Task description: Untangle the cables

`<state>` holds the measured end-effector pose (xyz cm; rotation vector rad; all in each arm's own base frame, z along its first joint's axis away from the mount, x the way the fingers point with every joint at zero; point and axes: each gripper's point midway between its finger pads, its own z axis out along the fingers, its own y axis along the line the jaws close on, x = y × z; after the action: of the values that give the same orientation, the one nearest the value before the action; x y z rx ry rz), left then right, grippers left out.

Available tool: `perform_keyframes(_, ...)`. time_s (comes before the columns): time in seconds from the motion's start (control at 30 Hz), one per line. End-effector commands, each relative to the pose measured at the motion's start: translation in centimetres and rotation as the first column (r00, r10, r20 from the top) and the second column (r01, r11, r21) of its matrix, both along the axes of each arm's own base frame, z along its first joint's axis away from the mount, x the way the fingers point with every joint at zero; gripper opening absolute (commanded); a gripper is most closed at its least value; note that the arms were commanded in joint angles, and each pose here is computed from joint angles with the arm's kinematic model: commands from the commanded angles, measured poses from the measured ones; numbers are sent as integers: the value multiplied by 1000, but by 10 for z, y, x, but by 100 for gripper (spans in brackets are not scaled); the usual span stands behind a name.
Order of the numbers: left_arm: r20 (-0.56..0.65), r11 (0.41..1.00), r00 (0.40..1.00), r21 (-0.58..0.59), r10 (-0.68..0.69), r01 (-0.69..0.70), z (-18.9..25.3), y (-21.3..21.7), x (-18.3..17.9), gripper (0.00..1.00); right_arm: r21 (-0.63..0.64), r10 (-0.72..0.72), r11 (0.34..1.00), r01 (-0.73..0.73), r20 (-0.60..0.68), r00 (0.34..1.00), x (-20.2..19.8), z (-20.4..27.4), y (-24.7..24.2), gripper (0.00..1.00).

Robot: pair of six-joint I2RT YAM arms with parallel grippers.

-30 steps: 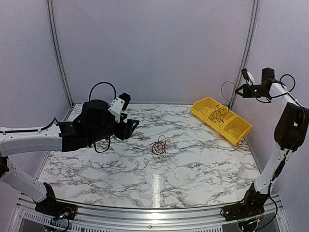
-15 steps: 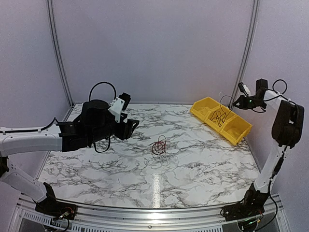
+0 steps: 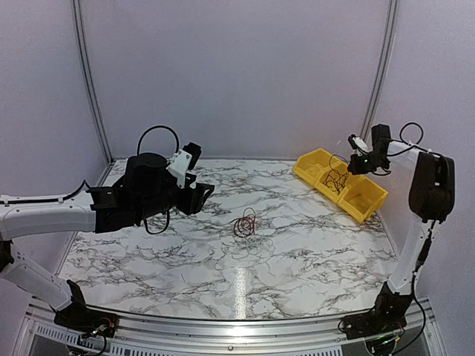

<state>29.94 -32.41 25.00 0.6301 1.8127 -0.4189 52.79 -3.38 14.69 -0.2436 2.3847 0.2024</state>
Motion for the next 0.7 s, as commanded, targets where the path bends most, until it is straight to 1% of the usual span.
perform_keyframes(0.0,11,1000,1000,-12,-13,13,1,-2,-1,64,-142,-42,989,42,5,999,16,-9,-8,0)
perform_keyframes(0.23,12,1000,1000,-13,-15,15,3,-2,-2,64,-193,-58,980,41,-85,995,12,-41,-15,0)
perform_keyframes(0.4,10,1000,1000,-14,-21,21,2,-2,-3,64,-228,-85,972,61,-99,991,9,-48,-22,0)
perform_keyframes(0.5,10,1000,1000,-15,-23,23,2,-3,-3,64,-216,-77,975,53,-103,992,10,-48,-20,0)
perform_keyframes(0.53,10,1000,1000,-15,-23,23,3,-3,-3,64,-208,-73,977,50,-106,992,10,-46,-18,2)
perform_keyframes(0.67,10,1000,1000,-14,-25,25,3,-3,-3,64,-185,-54,982,37,-86,995,8,-23,-13,26)
